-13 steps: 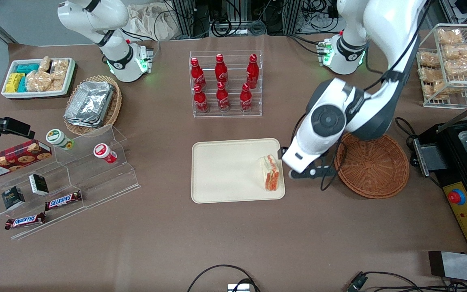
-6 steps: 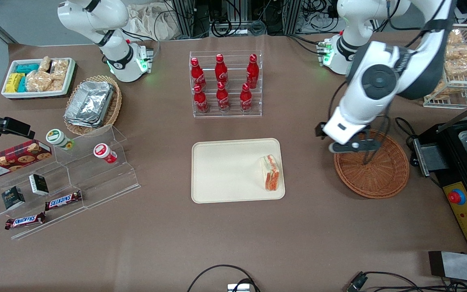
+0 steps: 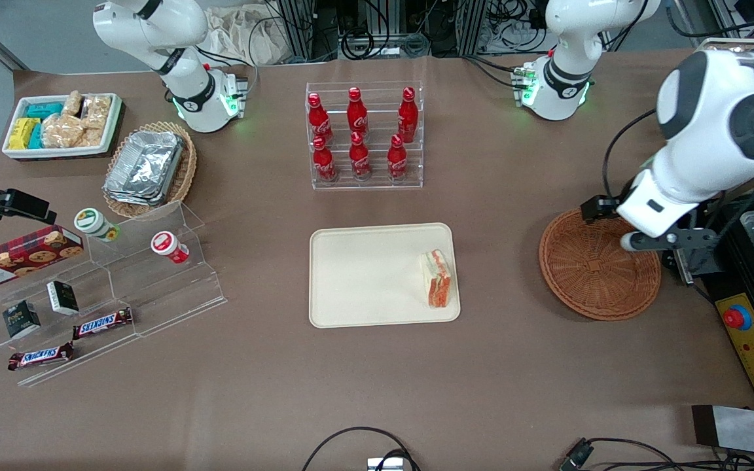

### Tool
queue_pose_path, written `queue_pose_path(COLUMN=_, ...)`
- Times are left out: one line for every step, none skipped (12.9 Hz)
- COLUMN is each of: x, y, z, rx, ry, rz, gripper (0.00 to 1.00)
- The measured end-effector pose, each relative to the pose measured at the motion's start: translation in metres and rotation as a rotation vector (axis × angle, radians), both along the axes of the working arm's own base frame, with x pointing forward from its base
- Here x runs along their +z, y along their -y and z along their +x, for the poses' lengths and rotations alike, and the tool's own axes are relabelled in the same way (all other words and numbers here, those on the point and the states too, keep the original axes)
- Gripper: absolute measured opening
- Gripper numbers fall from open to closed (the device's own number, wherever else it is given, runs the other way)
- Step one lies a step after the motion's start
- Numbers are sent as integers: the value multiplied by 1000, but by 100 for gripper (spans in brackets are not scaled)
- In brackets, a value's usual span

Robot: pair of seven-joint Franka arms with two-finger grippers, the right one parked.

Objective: Place sandwich from basket to tray

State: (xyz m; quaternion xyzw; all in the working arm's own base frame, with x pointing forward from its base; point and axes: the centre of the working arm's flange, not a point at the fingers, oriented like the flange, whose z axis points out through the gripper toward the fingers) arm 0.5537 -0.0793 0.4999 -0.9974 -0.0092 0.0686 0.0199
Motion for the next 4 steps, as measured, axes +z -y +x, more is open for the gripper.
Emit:
queue_pose_path(x=10, y=-8, z=1, rx=-3, ry=-6, rz=-3, gripper=100)
queue_pose_path(x=19, y=-14, z=2, rx=0, ry=-3, rz=-4, gripper=100)
queue_pose_path(x=26, y=-17, z=4, rx=3, ry=5, rz=-5, gripper=100)
queue_pose_path(x=31, y=-18, z=7, rx=0, ry=14, rz=-4, gripper=100)
